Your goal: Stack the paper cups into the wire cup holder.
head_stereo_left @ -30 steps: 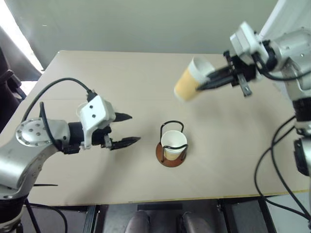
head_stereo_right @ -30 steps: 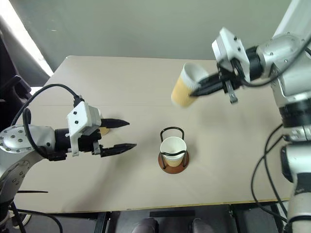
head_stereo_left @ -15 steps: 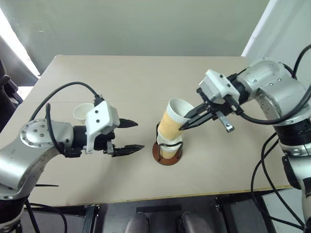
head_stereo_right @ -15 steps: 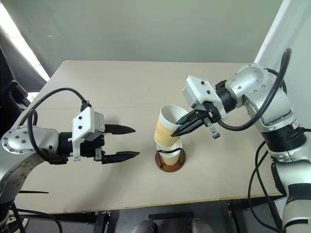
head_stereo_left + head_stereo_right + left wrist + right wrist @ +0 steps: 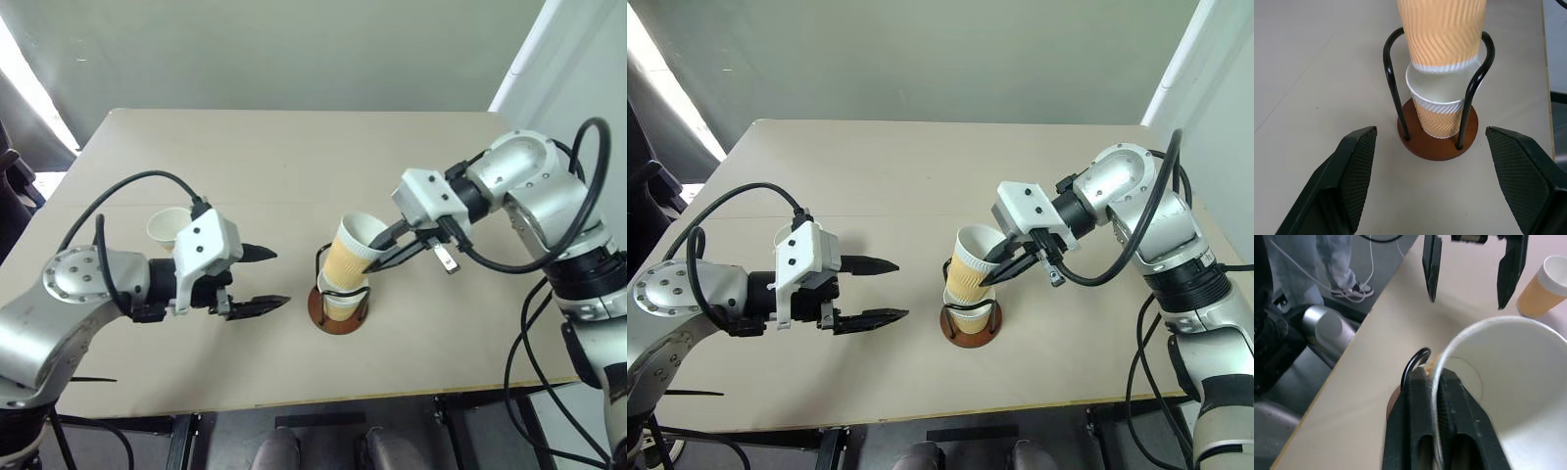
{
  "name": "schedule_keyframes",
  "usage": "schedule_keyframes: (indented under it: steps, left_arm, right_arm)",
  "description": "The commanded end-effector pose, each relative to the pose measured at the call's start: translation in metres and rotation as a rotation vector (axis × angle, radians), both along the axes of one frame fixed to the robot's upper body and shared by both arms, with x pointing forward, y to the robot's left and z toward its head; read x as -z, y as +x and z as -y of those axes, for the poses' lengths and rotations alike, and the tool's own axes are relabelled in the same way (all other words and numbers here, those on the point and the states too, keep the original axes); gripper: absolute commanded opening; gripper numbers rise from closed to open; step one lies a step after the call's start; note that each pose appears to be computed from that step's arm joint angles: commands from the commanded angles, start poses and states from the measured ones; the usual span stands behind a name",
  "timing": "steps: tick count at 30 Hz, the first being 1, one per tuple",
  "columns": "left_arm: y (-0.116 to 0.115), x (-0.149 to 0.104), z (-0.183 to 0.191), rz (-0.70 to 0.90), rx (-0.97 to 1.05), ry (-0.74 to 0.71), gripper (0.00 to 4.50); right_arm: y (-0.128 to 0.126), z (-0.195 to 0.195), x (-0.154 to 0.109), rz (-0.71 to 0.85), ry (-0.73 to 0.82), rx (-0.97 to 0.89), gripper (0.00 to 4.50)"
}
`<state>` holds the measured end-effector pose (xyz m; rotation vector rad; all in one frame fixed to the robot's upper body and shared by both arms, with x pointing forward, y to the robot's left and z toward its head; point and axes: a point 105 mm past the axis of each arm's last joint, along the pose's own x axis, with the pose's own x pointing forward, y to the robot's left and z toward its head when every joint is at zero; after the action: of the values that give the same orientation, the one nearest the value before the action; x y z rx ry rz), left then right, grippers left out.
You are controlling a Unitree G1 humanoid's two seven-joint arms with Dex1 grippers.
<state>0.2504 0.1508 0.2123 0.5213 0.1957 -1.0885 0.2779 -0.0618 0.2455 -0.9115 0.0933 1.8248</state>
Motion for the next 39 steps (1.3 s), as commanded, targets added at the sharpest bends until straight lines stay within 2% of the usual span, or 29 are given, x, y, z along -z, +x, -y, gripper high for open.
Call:
schedule_keyframes:
  steps: [1,5,9,13,17,22,25,30,33,39]
  left_arm:
    - [-0.002,-0.010,-0.002,0.053,-0.004,0.014,3.82]
    - [0.009,-0.018,-0.014,0.110,-0.077,0.023,3.82]
    - [0.037,-0.041,-0.052,0.238,-0.277,0.066,3.82]
    - [0.050,-0.046,-0.093,0.267,-0.395,0.234,3.82]
    - [0.063,-0.030,-0.123,0.260,-0.443,0.428,3.82]
    - [0.086,-0.017,-0.138,0.233,-0.453,0.549,3.82]
    - [0.096,-0.010,-0.139,0.213,-0.436,0.544,3.82]
    - [0.114,0.022,-0.134,0.137,-0.380,0.589,3.82]
    - [0.121,0.032,-0.134,0.106,-0.366,0.616,3.22]
    - [0.128,0.040,-0.138,0.090,-0.358,0.641,0.96]
  right_arm:
    - [-0.001,0.002,-0.002,0.034,-0.012,-0.008,1.65]
    - [0.002,0.003,-0.007,0.053,-0.002,0.001,3.07]
    - [0.015,0.014,-0.040,0.026,0.134,0.096,4.46]
    - [0.014,0.044,-0.073,-0.097,0.369,0.134,4.46]
    - [0.006,0.058,-0.081,-0.161,0.480,0.141,4.46]
    - [-0.005,0.059,-0.073,-0.146,0.470,0.185,4.46]
    - [-0.009,0.060,-0.072,-0.135,0.472,0.207,4.46]
    - [-0.017,0.063,-0.069,-0.125,0.462,0.249,4.46]
    - [-0.022,0.066,-0.067,-0.119,0.452,0.272,4.50]
    - [-0.023,0.070,-0.064,-0.102,0.450,0.331,4.50]
